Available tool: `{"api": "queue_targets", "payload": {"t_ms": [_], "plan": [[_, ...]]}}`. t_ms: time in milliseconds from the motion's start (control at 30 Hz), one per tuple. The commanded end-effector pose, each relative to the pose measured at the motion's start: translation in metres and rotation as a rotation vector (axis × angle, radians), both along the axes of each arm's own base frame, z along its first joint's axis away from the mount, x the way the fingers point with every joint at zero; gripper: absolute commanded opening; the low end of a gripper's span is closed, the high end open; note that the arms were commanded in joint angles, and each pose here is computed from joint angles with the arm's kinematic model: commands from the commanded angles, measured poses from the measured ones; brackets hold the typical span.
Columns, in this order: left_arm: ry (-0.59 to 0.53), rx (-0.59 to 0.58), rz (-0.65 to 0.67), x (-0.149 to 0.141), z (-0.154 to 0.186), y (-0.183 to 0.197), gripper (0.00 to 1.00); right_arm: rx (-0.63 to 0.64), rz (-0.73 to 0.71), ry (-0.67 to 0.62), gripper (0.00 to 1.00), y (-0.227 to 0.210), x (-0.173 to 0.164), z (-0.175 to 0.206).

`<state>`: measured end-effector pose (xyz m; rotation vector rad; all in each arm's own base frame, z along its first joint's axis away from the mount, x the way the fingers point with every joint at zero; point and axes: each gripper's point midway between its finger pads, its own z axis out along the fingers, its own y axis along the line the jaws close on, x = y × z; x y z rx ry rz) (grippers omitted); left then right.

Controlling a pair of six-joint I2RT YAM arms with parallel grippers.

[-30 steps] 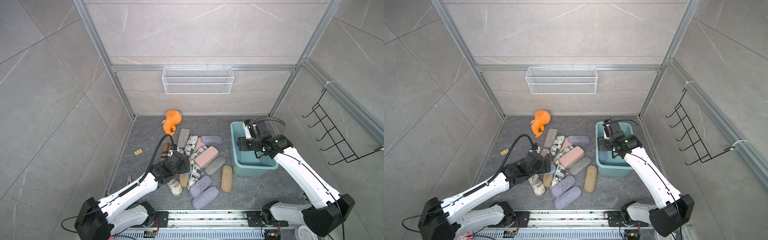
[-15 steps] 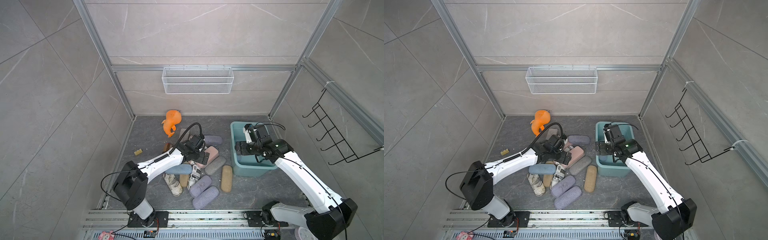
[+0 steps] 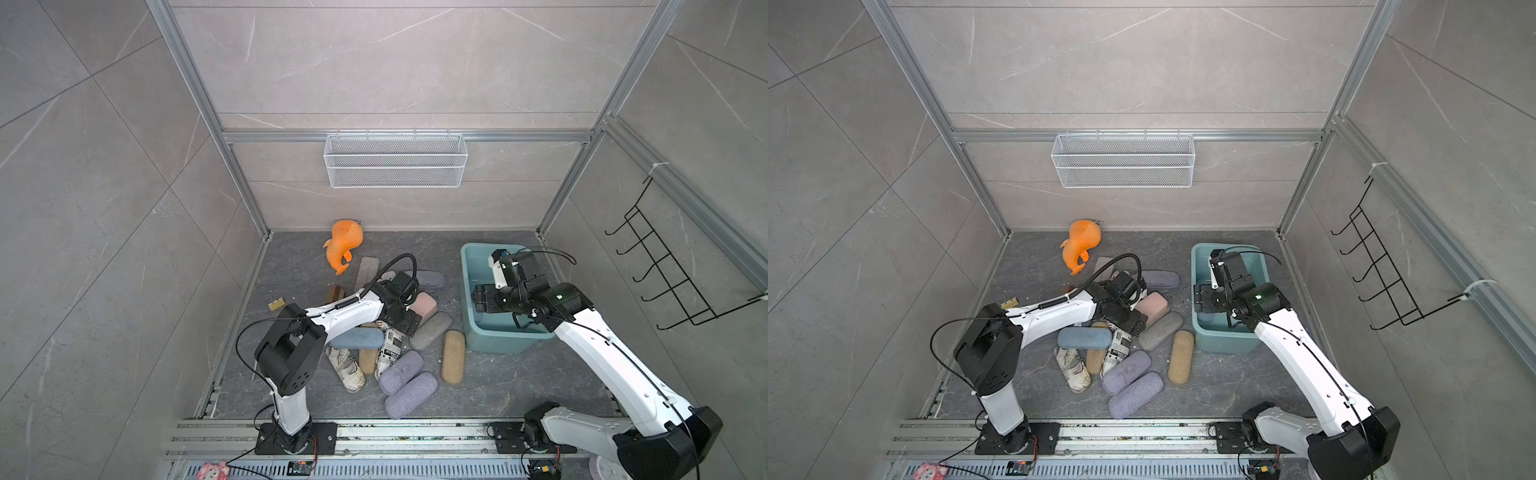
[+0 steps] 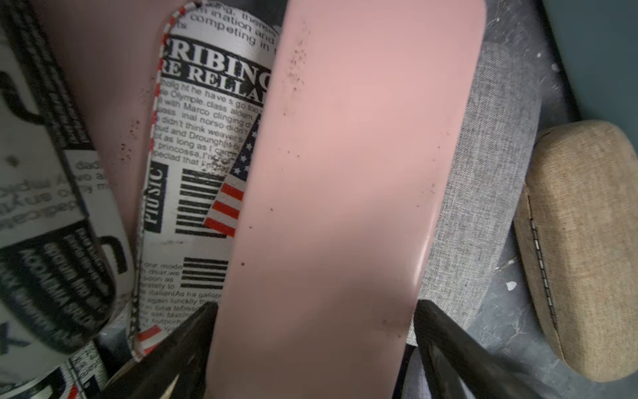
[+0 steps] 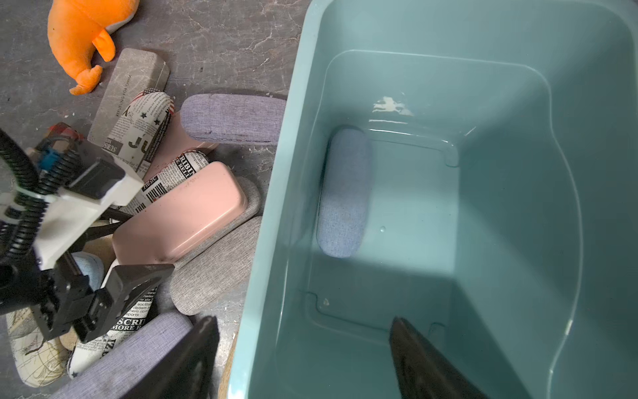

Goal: Put the glasses cases into the storage boxes
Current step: Pick up the glasses case.

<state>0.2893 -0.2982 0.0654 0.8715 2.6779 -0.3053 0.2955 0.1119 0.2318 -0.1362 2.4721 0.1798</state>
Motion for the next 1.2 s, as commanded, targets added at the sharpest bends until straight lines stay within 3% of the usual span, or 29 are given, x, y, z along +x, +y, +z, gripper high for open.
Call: {"api": "queue_targets", "payload": {"t_ms": [0,200,500,700,900,1000,1167], "plan": [[0.012,-0.009,-0.029,0.0,0.003,-0.005,0.87,0.024,0.004,0.0,0.79,0.005,0.0,-0.002],[-0.018,-0.039,-0.022,0.002,0.014,-0.007,0.71,0.037,0.005,-0.006,0.76,0.005,-0.003,0.0],[-0.128,-0.213,-0.003,-0.003,0.07,-0.01,0.64,0.104,0.018,-0.036,0.74,0.014,-0.002,0.019],[-0.245,-0.394,0.069,-0.01,0.109,-0.002,0.63,0.281,0.023,-0.066,0.73,0.038,0.003,0.037],[-0.388,-0.7,0.146,-0.021,0.15,0.007,0.61,0.497,0.069,-0.11,0.76,0.088,0.014,0.058],[-0.439,-0.829,0.169,-0.027,0.17,0.012,0.61,0.53,0.112,-0.104,0.77,0.114,0.02,0.065],[-0.468,-0.917,0.189,-0.031,0.188,0.017,0.6,0.582,0.154,-0.085,0.76,0.158,0.028,0.062]]}}
